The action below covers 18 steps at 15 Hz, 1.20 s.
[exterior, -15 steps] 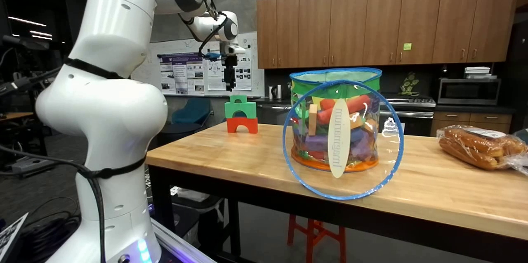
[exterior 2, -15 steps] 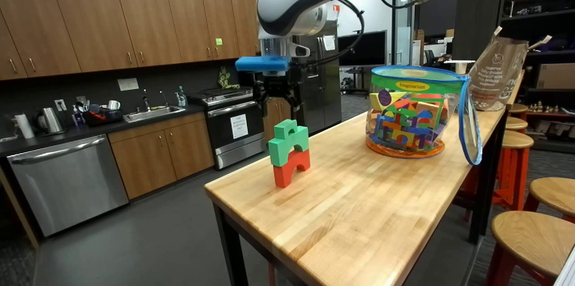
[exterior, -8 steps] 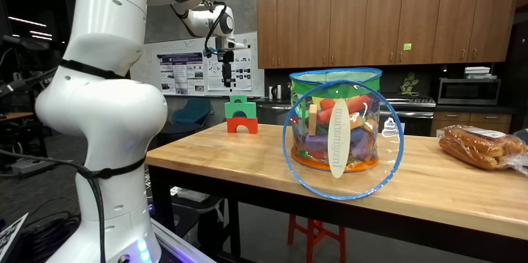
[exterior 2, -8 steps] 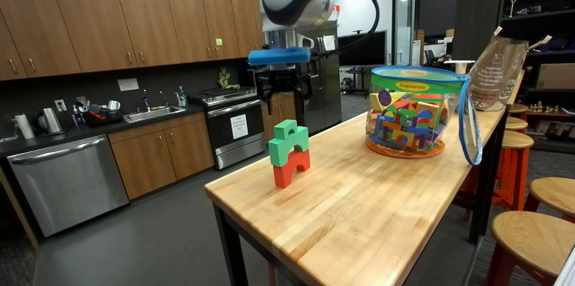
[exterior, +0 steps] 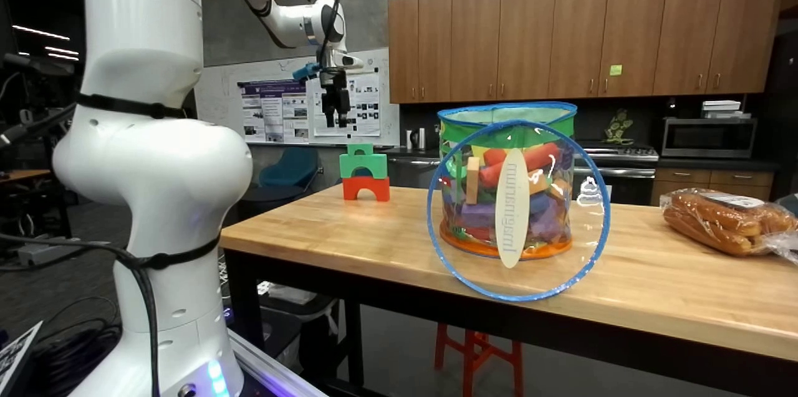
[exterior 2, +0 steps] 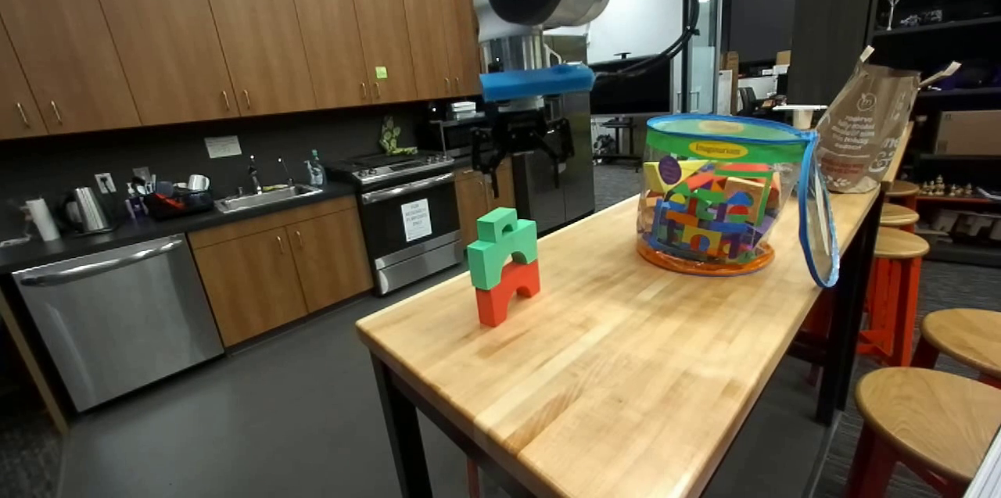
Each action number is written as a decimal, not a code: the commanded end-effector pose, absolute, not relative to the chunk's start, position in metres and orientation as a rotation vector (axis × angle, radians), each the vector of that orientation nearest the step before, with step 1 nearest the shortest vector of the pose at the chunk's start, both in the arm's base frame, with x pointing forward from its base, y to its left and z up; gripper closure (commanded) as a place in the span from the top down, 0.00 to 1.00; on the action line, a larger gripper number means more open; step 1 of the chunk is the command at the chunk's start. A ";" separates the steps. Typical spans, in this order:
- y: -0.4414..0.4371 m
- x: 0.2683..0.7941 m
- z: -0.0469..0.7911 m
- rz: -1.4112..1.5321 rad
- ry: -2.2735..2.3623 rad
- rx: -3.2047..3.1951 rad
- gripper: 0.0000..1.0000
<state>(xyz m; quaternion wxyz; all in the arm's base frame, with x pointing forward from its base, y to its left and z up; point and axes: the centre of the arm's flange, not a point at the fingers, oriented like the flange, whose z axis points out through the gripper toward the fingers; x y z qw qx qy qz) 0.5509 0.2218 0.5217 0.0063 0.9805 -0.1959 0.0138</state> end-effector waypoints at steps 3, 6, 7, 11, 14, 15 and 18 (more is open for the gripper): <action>0.194 0.489 0.527 0.081 -0.323 3.083 1.00; 0.184 0.463 0.527 0.081 -0.230 3.087 1.00; 0.182 0.454 0.528 0.083 -0.200 3.087 1.00; 0.174 0.421 0.526 0.077 -0.098 3.083 1.00; 0.166 0.398 0.524 0.082 -0.037 3.079 1.00; 0.164 0.392 0.523 0.081 -0.021 3.079 1.00; 0.155 0.375 0.524 0.087 0.026 3.092 1.00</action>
